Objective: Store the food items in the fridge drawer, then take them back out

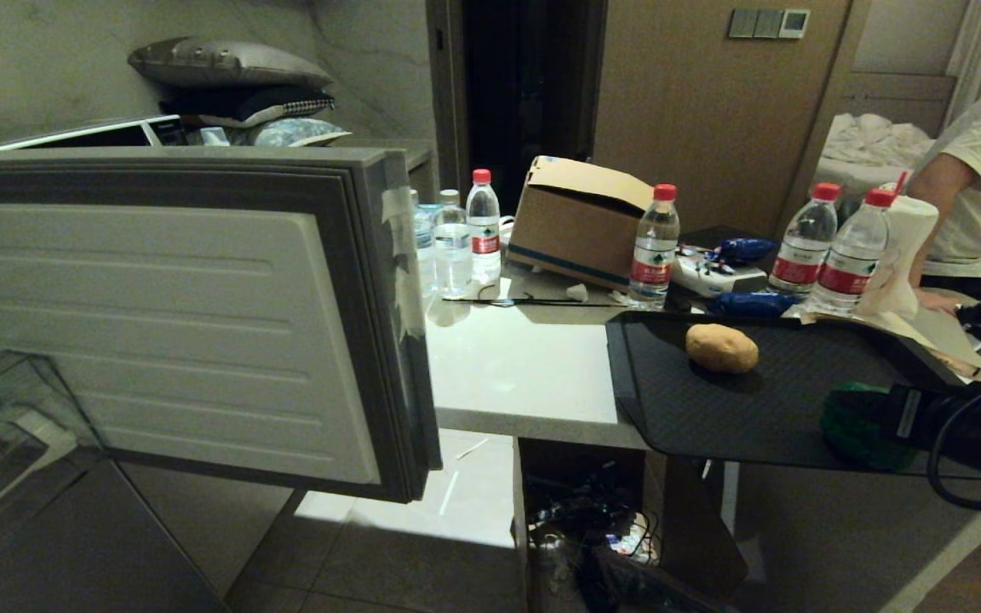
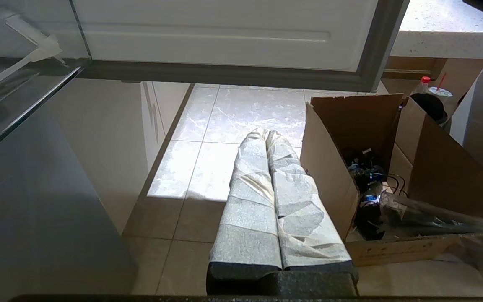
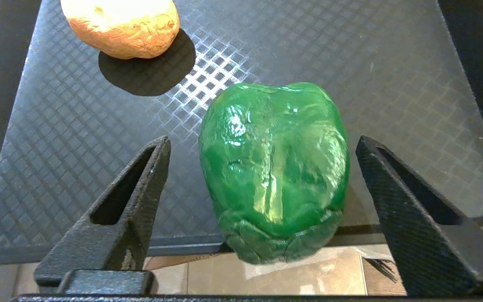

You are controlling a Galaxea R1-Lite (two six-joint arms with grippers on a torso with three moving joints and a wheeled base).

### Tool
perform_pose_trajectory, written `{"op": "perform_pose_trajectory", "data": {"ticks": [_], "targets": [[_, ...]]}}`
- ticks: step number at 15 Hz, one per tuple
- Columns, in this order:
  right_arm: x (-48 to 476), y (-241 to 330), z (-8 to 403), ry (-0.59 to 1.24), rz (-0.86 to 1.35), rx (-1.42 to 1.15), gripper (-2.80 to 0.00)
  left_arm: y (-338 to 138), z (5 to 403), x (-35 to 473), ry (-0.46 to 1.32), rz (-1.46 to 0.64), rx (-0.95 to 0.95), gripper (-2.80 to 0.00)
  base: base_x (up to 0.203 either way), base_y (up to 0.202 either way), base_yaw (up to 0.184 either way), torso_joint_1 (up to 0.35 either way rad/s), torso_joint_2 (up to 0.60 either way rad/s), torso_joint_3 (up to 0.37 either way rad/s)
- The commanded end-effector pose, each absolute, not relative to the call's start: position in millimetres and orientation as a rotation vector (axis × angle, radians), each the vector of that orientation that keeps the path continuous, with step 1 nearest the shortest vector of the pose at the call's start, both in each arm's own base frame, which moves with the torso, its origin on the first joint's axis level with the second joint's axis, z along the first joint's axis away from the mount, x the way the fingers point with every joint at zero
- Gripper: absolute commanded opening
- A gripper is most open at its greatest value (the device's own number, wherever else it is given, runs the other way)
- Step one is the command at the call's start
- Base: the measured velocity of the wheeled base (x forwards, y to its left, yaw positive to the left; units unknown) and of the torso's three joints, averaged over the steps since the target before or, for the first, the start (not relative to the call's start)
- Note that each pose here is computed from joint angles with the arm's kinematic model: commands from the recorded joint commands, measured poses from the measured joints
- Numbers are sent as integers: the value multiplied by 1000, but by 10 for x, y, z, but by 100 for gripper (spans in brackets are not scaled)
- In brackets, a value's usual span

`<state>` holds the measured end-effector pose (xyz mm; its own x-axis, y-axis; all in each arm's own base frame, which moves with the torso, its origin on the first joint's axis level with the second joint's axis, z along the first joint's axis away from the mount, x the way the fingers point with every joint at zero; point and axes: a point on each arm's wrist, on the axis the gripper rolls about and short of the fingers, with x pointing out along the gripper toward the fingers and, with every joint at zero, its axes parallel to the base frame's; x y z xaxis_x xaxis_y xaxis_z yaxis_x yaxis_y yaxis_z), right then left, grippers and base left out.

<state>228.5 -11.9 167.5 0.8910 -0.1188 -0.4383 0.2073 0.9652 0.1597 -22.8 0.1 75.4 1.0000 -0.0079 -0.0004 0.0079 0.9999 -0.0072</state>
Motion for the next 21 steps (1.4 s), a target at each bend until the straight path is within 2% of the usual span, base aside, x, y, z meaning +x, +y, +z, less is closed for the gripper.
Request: {"op": "perform_pose_trajectory", "data": {"ticks": [1, 21], "targets": [[2331, -122, 1642, 454, -173, 206, 0, 1, 755, -227, 2, -8, -8, -280, 0, 0, 0, 0, 0, 0], [2660, -97, 1513, 508, -156, 210, 0, 1, 755, -227, 2, -8, -8, -280, 0, 0, 0, 0, 0, 0]]}}
